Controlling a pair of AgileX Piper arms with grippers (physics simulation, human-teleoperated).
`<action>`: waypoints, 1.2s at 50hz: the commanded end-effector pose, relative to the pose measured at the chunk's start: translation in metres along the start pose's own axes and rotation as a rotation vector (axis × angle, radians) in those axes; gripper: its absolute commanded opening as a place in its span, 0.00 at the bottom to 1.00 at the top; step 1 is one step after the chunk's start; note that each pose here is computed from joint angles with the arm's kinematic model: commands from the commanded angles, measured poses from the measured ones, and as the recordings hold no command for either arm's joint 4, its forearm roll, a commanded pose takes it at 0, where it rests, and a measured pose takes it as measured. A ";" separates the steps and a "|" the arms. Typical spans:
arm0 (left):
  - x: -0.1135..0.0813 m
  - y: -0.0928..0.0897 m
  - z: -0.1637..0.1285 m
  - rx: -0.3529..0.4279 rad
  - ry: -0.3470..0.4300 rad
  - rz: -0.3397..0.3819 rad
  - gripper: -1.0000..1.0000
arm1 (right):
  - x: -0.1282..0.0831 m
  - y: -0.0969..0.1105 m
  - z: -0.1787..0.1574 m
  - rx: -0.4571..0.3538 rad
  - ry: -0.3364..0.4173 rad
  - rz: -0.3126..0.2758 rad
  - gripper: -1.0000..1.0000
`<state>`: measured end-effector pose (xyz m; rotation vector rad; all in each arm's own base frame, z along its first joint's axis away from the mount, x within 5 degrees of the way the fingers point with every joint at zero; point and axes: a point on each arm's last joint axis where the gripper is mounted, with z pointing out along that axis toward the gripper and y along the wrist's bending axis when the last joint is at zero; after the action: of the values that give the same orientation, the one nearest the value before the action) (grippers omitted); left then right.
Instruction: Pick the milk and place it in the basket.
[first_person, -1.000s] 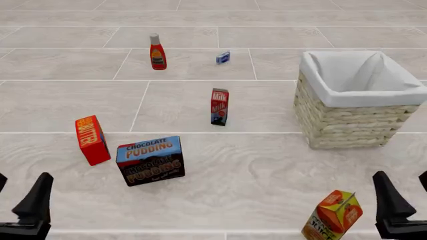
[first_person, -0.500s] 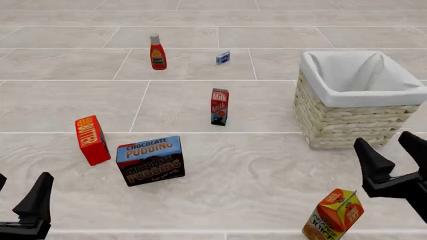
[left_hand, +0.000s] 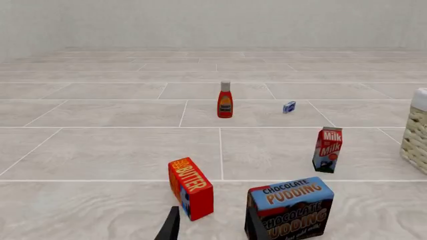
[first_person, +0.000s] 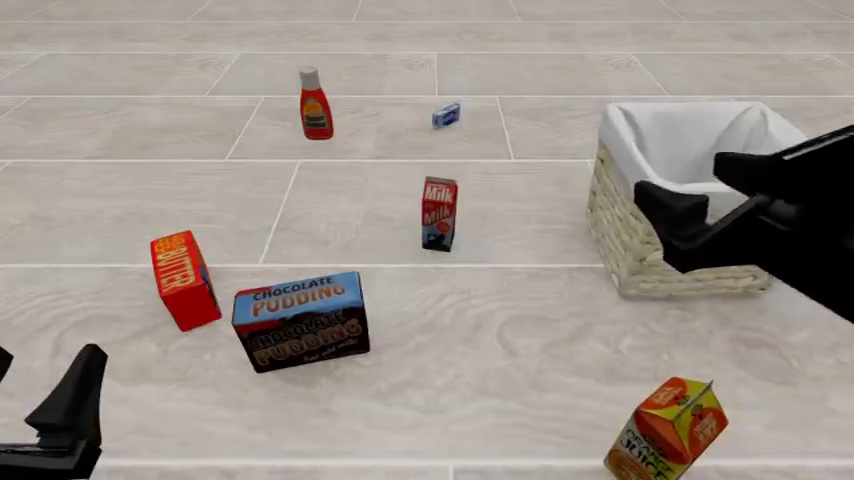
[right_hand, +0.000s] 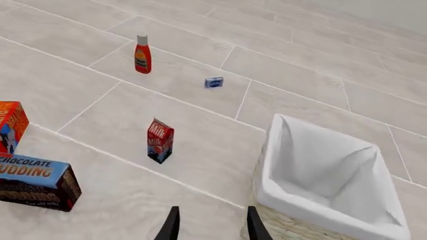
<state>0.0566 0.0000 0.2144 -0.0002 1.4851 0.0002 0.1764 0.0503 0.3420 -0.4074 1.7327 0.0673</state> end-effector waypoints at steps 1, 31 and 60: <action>0.000 0.000 0.000 0.000 0.000 0.000 1.00 | -0.032 0.018 0.036 -0.115 0.080 -0.013 1.00; 0.000 0.000 0.000 0.000 0.000 0.000 1.00 | -0.074 0.072 0.126 -0.309 0.306 -0.141 1.00; 0.000 0.000 0.000 0.000 0.000 0.000 1.00 | -0.056 0.087 0.254 -0.305 0.417 -0.211 1.00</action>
<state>0.0566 0.0000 0.2144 -0.0002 1.4850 0.0002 0.3609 0.2033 0.3467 -0.8649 2.0673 0.1267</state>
